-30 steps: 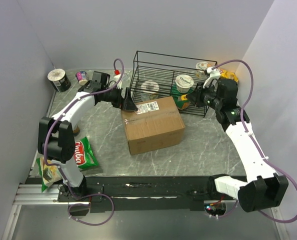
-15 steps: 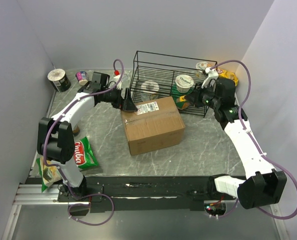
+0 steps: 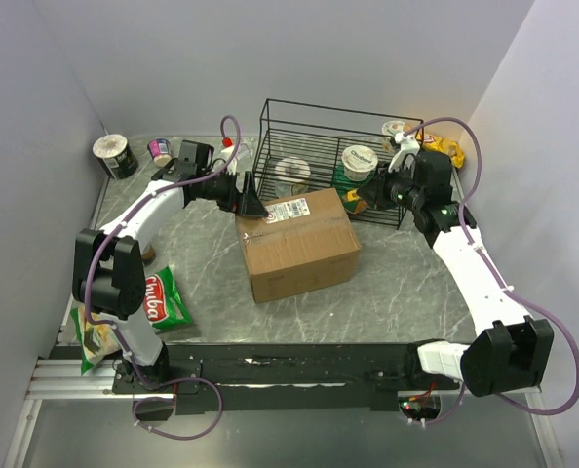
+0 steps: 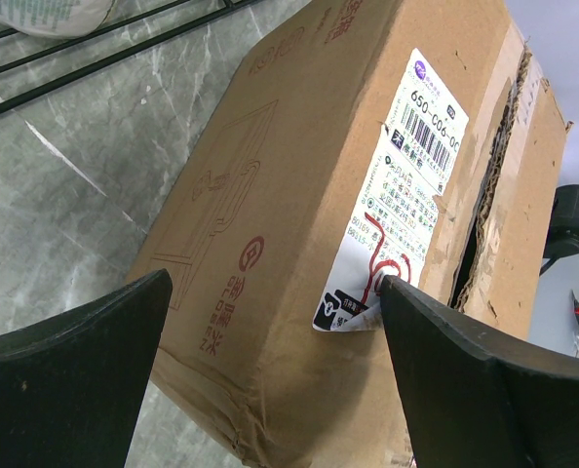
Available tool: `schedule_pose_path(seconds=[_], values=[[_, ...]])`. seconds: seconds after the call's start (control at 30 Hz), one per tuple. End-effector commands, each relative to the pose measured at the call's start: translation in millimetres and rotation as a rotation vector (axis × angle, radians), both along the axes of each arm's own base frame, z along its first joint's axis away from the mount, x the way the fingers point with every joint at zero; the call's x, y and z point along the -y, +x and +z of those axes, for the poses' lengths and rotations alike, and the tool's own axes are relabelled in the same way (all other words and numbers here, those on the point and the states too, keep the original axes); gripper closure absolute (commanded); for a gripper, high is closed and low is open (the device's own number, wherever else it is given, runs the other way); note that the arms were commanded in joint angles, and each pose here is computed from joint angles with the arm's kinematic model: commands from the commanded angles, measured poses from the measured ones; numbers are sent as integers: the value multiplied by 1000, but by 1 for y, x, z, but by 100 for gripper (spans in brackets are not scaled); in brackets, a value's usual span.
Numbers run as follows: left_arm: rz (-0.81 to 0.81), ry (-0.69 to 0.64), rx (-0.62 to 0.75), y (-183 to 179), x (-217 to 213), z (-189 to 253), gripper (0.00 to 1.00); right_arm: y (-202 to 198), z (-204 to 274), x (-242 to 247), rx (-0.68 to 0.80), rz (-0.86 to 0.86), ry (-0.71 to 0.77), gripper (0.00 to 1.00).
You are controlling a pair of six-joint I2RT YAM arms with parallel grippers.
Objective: Unpack the express box
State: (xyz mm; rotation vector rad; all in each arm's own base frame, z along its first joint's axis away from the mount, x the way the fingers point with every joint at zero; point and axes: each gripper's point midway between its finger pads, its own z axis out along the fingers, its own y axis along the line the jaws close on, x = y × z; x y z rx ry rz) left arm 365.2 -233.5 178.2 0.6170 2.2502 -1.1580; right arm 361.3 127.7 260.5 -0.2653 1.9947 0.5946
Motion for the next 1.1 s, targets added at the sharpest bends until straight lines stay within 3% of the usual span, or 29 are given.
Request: schedule_pose_path(seconds=[0.0,0.33,1.07], values=[[-1,75,-72,-12,-4,-27,6,5,15,-3,52,17,10,100],[-14,81,-78,-15,-1,-30,6,6,49,6,147,-26,-7,100],[-33,99,-74,-18,6,-34,5,-12,24,0,67,-3,-6,100]])
